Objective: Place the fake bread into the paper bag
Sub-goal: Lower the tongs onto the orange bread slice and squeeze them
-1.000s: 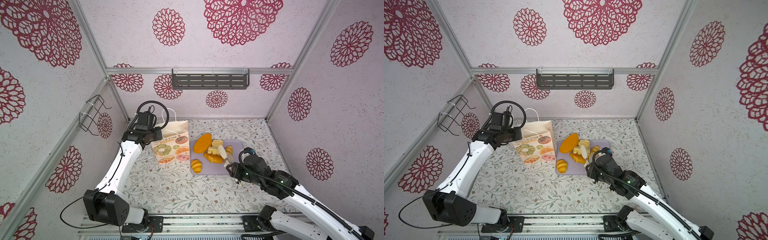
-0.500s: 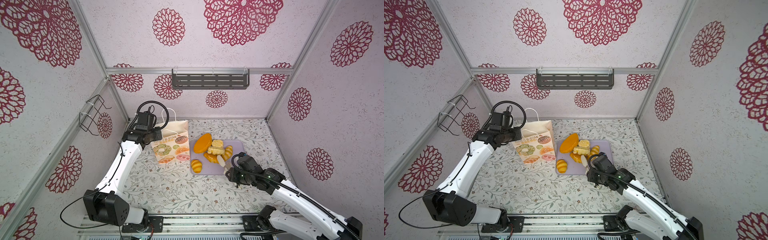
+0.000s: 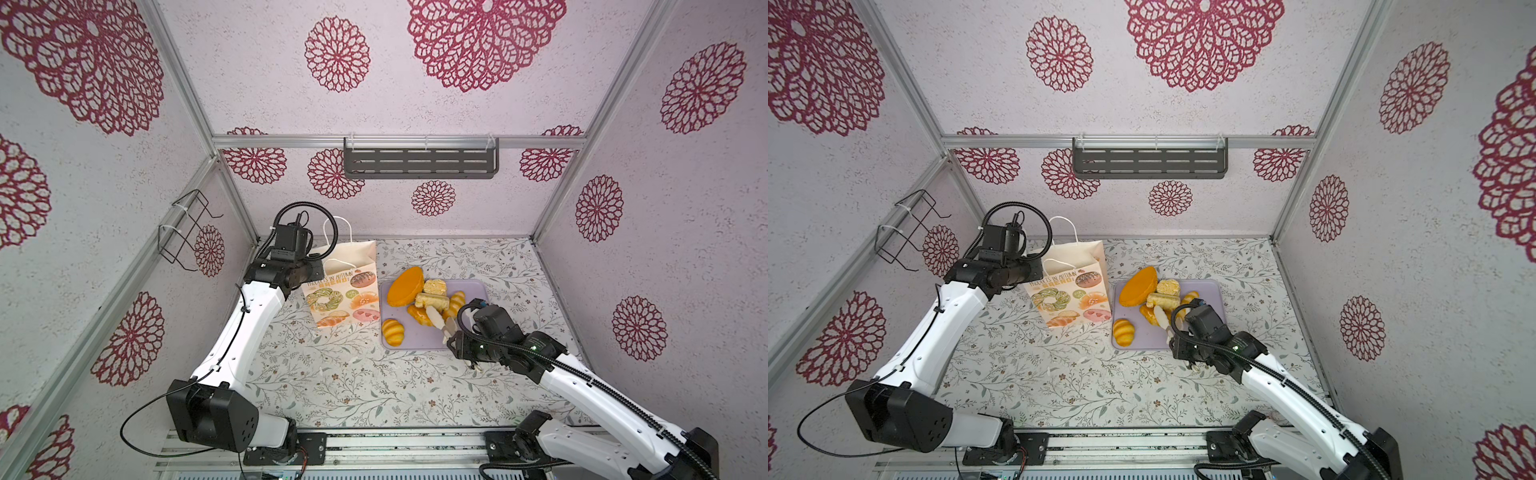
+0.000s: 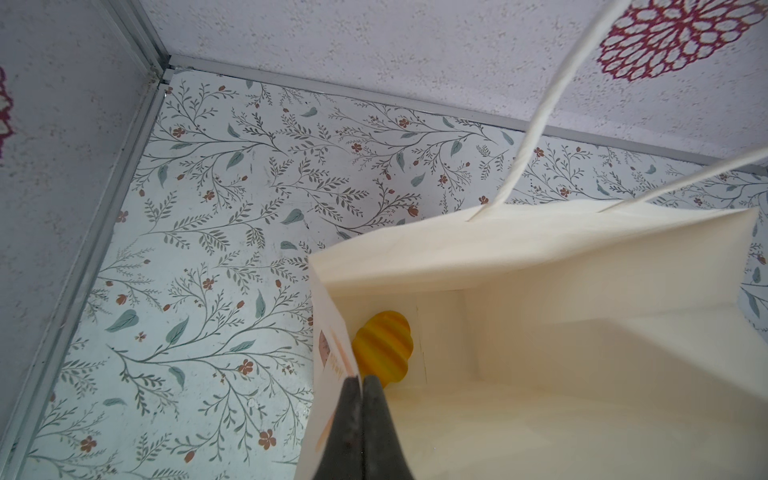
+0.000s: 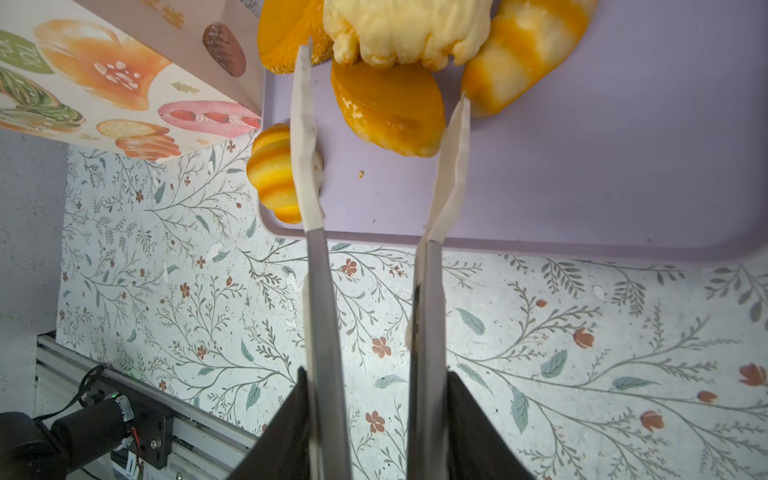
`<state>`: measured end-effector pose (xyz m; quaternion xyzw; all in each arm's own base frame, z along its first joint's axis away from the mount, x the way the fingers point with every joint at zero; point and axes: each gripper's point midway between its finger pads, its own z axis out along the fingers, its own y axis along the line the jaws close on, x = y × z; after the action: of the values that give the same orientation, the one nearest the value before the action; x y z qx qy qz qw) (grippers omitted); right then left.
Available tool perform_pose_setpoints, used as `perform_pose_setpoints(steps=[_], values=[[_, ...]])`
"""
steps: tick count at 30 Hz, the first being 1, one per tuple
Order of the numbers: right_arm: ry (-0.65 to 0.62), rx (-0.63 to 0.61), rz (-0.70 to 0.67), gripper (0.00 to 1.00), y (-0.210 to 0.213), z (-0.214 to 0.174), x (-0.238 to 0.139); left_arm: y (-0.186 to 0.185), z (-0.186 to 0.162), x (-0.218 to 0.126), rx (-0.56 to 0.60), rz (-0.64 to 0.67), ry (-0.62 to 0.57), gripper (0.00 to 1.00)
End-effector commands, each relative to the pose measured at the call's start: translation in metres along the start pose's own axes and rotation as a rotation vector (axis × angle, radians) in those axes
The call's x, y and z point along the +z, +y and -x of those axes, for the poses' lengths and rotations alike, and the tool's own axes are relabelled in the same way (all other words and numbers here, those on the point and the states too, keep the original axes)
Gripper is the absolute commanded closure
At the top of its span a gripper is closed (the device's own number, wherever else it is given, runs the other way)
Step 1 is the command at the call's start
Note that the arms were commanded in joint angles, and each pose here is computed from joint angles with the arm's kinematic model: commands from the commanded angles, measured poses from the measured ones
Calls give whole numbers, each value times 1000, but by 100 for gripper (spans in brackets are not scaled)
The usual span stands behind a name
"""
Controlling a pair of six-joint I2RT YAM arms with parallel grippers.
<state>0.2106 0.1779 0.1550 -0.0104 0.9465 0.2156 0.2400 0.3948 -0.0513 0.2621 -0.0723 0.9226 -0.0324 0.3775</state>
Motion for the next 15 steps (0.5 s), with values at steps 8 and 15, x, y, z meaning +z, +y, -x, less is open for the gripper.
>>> perform_pose_setpoints(steps=[8,15], values=[[-11,-119,-47,52,-5,8,-3,0,-2,-1,20,5,-5,100],[17,-115,-72,52,-11,3,1,0,-1,-1,22,5,-6,100]])
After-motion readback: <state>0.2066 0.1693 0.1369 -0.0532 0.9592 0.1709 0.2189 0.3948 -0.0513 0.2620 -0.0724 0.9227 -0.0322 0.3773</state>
